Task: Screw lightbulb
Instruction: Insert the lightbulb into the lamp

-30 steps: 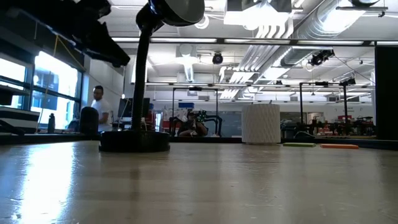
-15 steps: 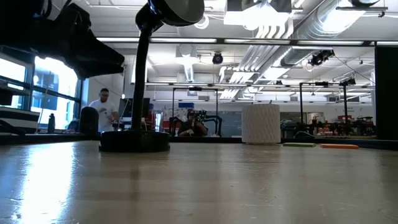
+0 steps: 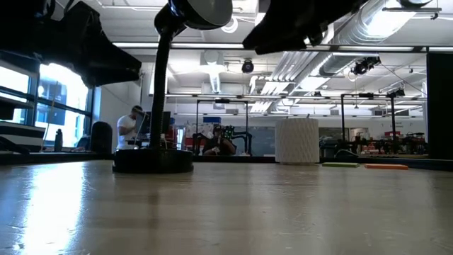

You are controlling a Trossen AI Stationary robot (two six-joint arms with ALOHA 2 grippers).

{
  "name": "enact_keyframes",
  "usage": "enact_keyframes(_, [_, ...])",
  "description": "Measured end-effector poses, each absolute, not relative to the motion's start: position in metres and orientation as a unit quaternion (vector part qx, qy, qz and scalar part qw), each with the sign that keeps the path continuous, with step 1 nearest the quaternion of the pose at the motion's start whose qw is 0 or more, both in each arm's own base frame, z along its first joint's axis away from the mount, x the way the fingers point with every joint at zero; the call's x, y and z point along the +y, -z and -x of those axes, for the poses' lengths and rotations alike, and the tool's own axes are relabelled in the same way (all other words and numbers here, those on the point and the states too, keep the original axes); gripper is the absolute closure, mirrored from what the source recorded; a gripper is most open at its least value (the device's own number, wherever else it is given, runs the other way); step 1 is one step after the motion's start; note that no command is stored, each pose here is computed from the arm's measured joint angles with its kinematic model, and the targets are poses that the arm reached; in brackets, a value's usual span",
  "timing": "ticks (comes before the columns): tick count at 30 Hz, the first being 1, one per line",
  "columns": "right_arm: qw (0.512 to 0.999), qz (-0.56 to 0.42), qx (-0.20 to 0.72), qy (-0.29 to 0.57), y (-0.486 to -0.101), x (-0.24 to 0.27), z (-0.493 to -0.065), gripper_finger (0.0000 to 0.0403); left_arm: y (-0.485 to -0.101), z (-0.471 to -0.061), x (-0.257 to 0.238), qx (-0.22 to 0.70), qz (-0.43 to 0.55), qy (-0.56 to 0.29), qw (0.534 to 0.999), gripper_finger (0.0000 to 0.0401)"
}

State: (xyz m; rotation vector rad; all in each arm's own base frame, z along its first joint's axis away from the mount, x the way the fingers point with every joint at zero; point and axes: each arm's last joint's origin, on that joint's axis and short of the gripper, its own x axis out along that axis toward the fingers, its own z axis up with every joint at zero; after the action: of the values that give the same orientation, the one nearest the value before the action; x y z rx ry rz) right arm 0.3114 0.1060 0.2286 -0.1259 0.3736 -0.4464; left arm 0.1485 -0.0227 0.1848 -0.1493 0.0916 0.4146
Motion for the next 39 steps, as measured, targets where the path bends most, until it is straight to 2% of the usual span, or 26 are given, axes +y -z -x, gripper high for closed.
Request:
enact_keyframes(3, [0.965,0.078,0.148,0.204,-0.231,0.111,-0.311,0.0140,-0.192,-0.149,-0.023,0.011,0.092,-0.195,0.976,0.0155])
enact_keyframes(8, [0.954,0.196,0.150,0.173,-0.246,0.121,-0.314,0.0140,-0.200,-0.150,-0.022,-0.023,0.117,-0.176,0.977,0.0155])
enact_keyframes(13, [0.933,0.275,0.156,0.173,-0.255,0.120,-0.317,0.0140,-0.208,-0.151,-0.014,-0.038,0.157,-0.269,0.949,0.0156])
enact_keyframes(26, [0.893,0.395,0.146,0.159,-0.266,0.122,-0.320,0.0140,-0.278,-0.142,0.019,0.094,0.092,-0.309,0.942,0.0156])
enact_keyframes(34, [0.861,0.473,0.111,0.151,-0.278,0.115,-0.326,0.0140,-0.281,-0.148,0.042,0.080,0.067,-0.199,0.974,0.0156])
enact_keyframes(39, [0.811,0.556,0.082,0.163,-0.290,0.101,-0.331,0.0140,-0.284,-0.151,0.058,0.045,0.056,-0.147,0.987,0.0156])
